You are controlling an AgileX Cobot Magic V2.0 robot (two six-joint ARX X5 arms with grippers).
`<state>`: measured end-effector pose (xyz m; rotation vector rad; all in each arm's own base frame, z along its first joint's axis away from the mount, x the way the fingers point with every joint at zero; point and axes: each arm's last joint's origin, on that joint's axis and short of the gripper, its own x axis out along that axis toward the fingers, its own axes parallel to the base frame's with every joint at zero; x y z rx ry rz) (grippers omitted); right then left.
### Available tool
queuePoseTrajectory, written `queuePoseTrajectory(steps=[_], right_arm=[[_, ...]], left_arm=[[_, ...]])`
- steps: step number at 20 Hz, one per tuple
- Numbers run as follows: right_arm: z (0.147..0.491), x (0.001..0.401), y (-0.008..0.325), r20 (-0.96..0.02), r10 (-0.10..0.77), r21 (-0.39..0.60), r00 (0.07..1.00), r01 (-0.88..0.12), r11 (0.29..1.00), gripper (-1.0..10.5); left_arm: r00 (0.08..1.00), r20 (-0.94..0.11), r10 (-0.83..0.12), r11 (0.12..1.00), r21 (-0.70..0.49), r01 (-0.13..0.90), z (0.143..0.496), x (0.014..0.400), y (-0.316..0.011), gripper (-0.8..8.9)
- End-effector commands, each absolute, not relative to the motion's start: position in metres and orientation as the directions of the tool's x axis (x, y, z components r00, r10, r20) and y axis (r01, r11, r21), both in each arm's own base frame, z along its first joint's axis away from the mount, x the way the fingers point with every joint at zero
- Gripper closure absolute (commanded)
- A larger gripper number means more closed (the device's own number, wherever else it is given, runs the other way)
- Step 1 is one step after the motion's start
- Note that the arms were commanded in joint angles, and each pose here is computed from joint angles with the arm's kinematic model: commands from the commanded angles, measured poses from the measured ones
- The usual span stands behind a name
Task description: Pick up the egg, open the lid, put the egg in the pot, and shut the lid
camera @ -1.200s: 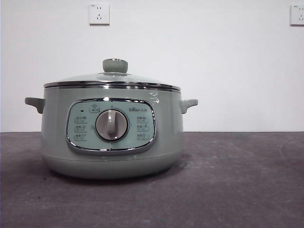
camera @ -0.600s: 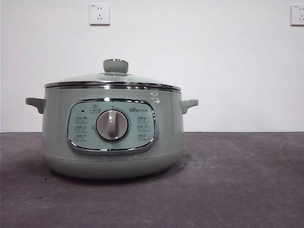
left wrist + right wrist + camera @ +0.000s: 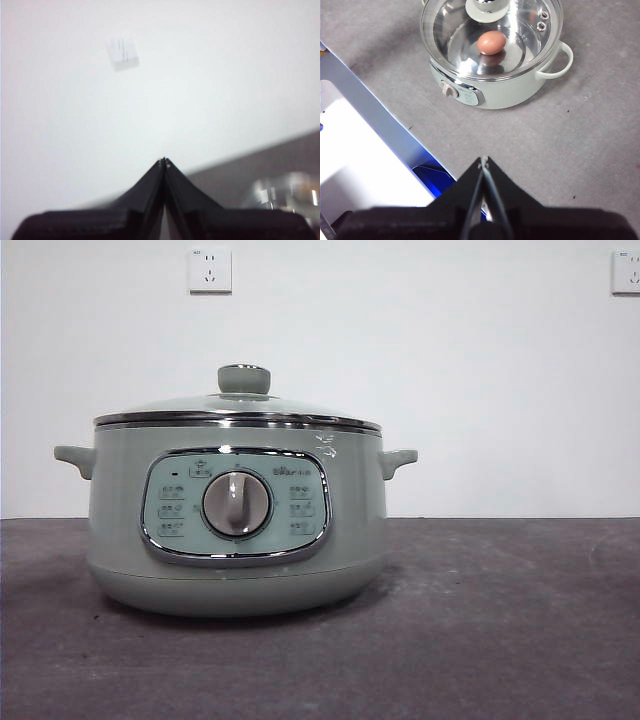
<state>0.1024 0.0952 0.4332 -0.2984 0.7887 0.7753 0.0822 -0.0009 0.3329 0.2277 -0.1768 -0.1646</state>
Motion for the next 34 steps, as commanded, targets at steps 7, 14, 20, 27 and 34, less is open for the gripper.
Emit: queuePoseTrajectory(steps=[7,14,20,27,34], right_arm=[[0.435,0.101,0.094,-0.721,0.518,0.041,0.461,-0.717,0.696,9.5],[0.435,0.101,0.094,-0.719,0.519,0.041,0.462,-0.717,0.696,9.5],[0.435,0.101,0.094,-0.719,0.519,0.041,0.462,-0.717,0.696,9.5],[0.435,0.1,0.093,-0.717,0.52,0.041,0.464,-0.717,0.696,9.5],[0.435,0.1,0.093,-0.716,0.52,0.041,0.465,-0.717,0.696,9.5]], left_arm=[[0.991,-0.025,-0.132,0.971,0.198,0.134,0.199,0.091,0.004,8.17],[0.993,-0.082,-0.087,0.986,0.137,0.097,0.164,0.095,0.006,8.17],[0.983,-0.157,-0.095,0.995,-0.008,0.095,0.149,0.096,0.006,8.17],[0.983,-0.16,-0.089,0.996,-0.012,0.088,0.149,0.096,0.006,8.17],[0.983,-0.16,-0.089,0.996,-0.012,0.088,0.149,0.096,0.006,8.17]])
